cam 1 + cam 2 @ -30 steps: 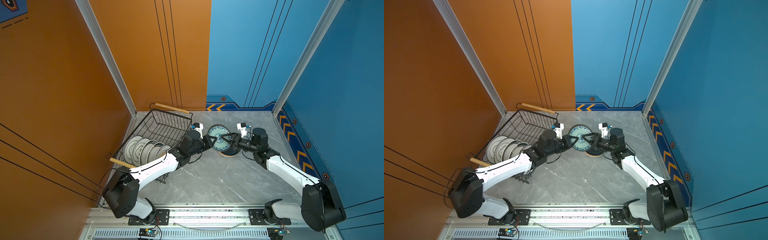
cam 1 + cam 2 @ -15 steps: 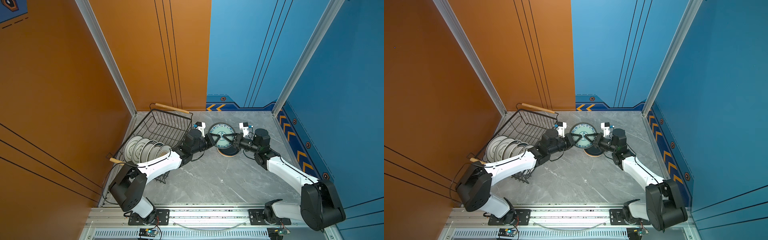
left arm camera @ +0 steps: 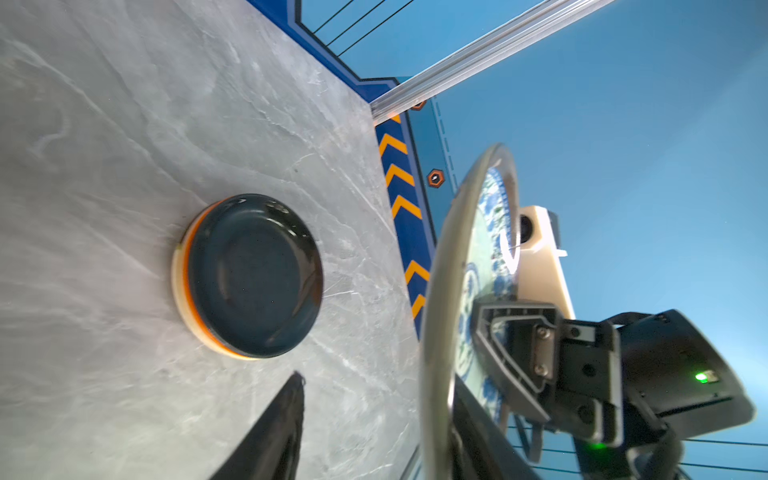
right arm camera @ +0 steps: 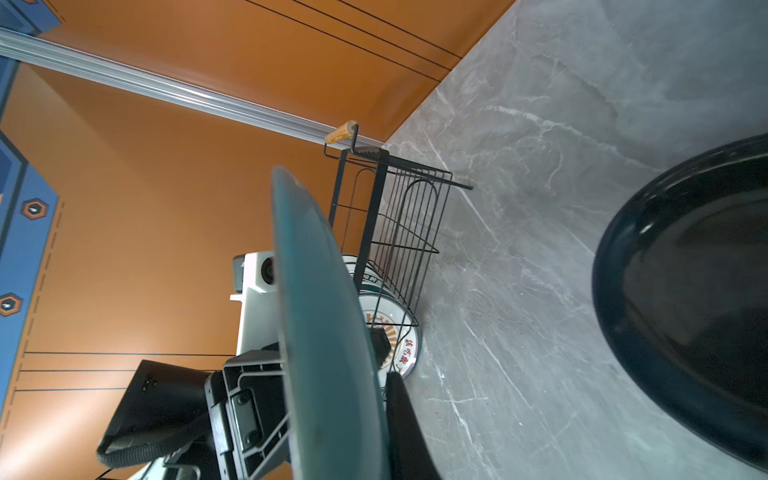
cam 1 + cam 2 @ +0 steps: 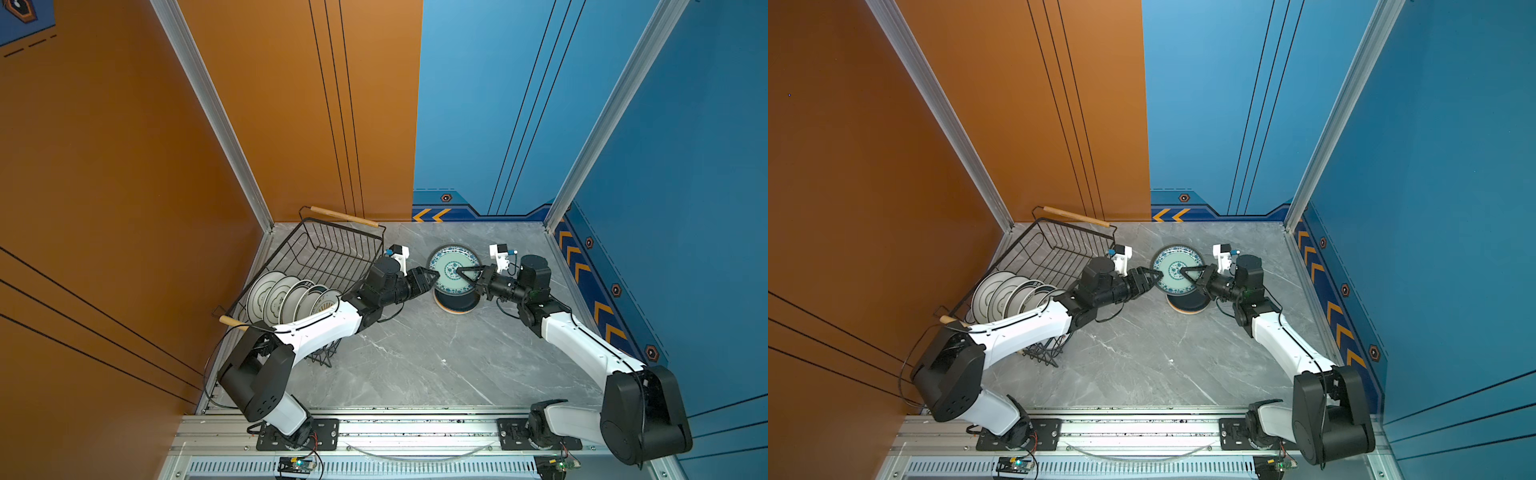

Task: Unload the plates from the dish rack
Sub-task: 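Grasp the blue-floral plate rim with the right gripper while the left holds it, then lower the blue-floral plate onto the stack with the right gripper while the left withdraws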

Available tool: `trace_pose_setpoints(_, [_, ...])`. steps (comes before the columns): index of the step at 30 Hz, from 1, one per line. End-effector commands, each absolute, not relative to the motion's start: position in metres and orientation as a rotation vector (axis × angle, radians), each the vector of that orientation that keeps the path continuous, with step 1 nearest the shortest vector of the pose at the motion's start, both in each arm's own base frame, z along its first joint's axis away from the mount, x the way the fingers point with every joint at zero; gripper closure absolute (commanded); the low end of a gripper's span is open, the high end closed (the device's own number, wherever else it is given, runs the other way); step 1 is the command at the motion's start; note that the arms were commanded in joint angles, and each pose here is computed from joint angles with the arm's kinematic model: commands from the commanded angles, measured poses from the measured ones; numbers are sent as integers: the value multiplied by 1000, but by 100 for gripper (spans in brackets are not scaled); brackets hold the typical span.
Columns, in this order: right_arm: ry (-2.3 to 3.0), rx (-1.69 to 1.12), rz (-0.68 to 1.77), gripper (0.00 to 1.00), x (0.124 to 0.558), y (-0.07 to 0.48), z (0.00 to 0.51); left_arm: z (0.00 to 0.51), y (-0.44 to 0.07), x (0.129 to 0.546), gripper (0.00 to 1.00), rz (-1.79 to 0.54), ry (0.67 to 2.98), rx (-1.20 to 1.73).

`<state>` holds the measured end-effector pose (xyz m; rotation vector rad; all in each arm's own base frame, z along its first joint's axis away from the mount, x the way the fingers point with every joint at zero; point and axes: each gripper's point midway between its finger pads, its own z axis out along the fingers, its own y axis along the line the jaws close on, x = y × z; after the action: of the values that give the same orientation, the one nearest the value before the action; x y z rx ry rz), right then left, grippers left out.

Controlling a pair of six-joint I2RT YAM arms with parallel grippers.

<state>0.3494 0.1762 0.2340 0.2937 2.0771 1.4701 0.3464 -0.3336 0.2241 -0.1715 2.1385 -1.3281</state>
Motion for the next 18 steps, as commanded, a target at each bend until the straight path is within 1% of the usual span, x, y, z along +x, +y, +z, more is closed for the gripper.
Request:
trace_pose_setpoints(1, [2132, 222, 1265, 97, 346, 158, 243, 234, -303, 337, 44, -1161, 2185, -95])
trace_pose_setpoints(2, [2162, 228, 1189, 97, 346, 150, 238, 234, -293, 335, 43, -1100, 2200, -87])
trace_pose_setpoints(3, [2193, 237, 1109, 97, 345, 142, 233, 246, -283, 334, 43, -1031, 2197, -69])
trace_pose_setpoints(6, [2266, 296, 924, 98, 345, 121, 216, 250, -241, 324, 42, -750, 2264, -56])
trace_pose_setpoints(8, [2287, 335, 876, 98, 348, 115, 206, 254, -211, 319, 41, -576, 2278, -76])
trace_pose_setpoints(10, [2316, 373, 823, 98, 352, 110, 194, 258, -181, 314, 40, -448, 2265, -110])
trace_pose_setpoints(15, [2382, 410, 746, 99, 362, 106, 168, 271, -119, 300, 37, -231, 2219, -189])
trace_pose_setpoints(18, [2411, 426, 681, 99, 366, 103, 156, 272, -94, 292, 34, -170, 2204, -225])
